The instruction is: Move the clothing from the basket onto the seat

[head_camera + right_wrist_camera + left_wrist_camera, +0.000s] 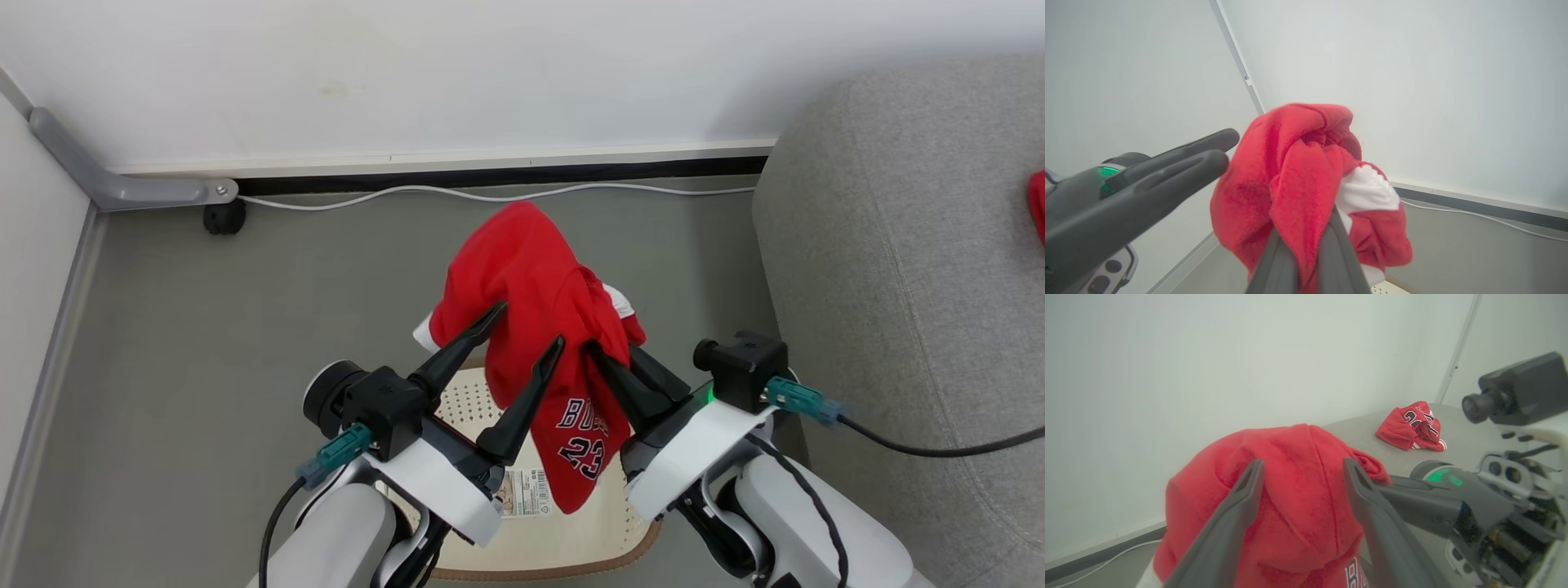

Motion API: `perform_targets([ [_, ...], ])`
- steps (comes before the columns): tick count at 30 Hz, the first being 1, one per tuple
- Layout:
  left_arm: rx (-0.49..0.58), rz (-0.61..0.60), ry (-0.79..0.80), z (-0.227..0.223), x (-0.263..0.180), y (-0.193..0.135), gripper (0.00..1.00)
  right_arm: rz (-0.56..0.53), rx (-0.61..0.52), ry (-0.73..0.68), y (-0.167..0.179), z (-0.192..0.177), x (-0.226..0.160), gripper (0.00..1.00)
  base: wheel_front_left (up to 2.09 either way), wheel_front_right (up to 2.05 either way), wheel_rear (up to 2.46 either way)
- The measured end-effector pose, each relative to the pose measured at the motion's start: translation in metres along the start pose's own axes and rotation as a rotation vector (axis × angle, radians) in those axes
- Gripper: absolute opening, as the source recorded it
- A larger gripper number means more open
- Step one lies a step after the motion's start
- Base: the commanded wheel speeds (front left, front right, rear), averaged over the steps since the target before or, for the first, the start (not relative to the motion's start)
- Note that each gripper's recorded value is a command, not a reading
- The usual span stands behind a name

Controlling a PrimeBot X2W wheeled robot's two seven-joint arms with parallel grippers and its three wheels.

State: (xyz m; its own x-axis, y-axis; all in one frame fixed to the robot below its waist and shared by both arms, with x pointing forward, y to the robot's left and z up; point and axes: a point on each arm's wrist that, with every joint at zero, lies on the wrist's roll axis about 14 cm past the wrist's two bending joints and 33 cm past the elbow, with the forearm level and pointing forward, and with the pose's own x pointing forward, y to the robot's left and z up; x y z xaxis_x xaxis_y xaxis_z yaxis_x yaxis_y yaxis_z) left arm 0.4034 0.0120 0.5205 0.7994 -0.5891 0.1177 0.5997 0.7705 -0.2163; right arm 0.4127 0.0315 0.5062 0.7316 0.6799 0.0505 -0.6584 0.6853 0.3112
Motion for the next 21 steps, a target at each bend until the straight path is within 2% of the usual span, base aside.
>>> perform_targets([
  [11,0.001,-0.089,0.04,-0.014,0.011,-0.023,1.0,-0.208,-0.044,-0.167,-0.053,0.051,-0.039,0.0,0.0,0.0,0.0],
  [21,-0.017,-0.239,0.044,-0.019,0.033,-0.069,1.0,-0.421,-0.136,-0.304,-0.094,0.1,-0.105,0.0,0.0,0.0,0.0],
])
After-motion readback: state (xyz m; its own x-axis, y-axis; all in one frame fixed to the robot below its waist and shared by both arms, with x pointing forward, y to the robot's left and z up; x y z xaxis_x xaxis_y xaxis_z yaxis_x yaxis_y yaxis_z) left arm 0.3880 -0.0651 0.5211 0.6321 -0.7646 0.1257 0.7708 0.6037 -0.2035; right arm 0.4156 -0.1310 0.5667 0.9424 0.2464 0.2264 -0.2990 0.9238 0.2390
